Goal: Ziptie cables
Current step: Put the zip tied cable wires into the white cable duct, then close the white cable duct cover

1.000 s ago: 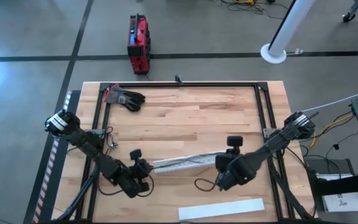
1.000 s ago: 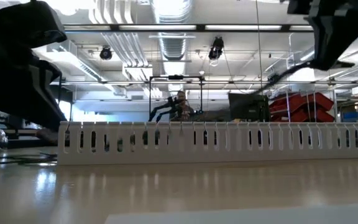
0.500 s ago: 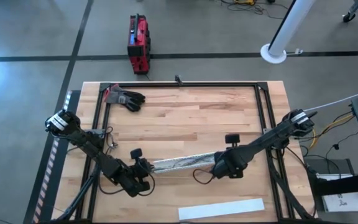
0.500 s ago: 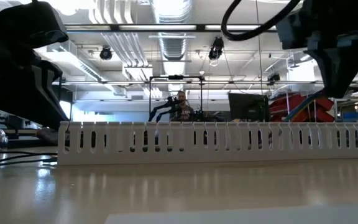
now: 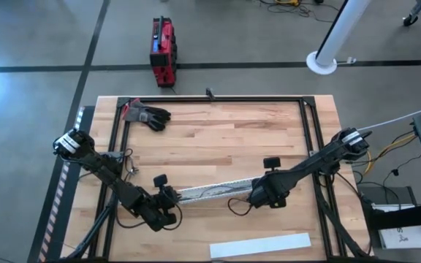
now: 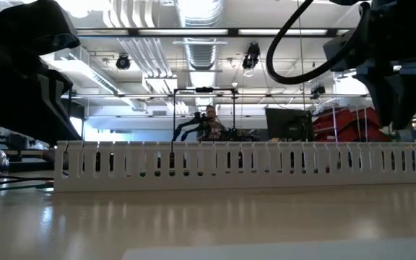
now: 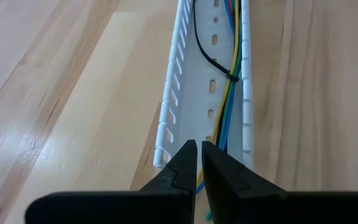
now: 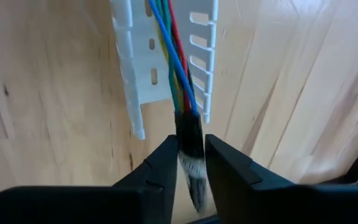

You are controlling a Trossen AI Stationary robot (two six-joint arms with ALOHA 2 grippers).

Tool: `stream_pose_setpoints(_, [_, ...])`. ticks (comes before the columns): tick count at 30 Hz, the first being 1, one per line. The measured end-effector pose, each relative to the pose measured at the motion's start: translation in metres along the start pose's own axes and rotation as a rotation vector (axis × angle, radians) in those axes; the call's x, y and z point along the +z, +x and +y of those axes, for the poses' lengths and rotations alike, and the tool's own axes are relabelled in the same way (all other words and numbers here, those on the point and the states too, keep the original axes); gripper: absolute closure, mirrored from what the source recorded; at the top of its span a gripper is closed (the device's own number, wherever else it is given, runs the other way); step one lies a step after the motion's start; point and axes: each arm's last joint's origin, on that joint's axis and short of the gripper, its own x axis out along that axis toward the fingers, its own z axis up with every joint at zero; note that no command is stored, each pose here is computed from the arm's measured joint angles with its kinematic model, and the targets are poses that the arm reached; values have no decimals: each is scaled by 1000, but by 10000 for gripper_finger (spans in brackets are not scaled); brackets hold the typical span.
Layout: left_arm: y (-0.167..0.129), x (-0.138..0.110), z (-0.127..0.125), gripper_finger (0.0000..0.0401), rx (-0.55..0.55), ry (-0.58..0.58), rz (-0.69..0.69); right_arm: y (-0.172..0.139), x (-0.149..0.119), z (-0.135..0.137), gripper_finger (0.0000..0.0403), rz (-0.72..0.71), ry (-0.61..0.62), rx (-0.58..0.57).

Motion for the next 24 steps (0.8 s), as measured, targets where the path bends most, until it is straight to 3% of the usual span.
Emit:
stream_pose_setpoints(10, [-3,1,0,392,-45,-10,28,1,0,0,271,0,68,3])
stream_pose_setpoints(15, [-17,18,-1,392,-94,-22,-12,-6,-2,6,246,-7,114,30])
stream_pose_setpoints(24, [-31,51,-16,392,-172,-56,-135,-23,-20,34,257,-87,221,43])
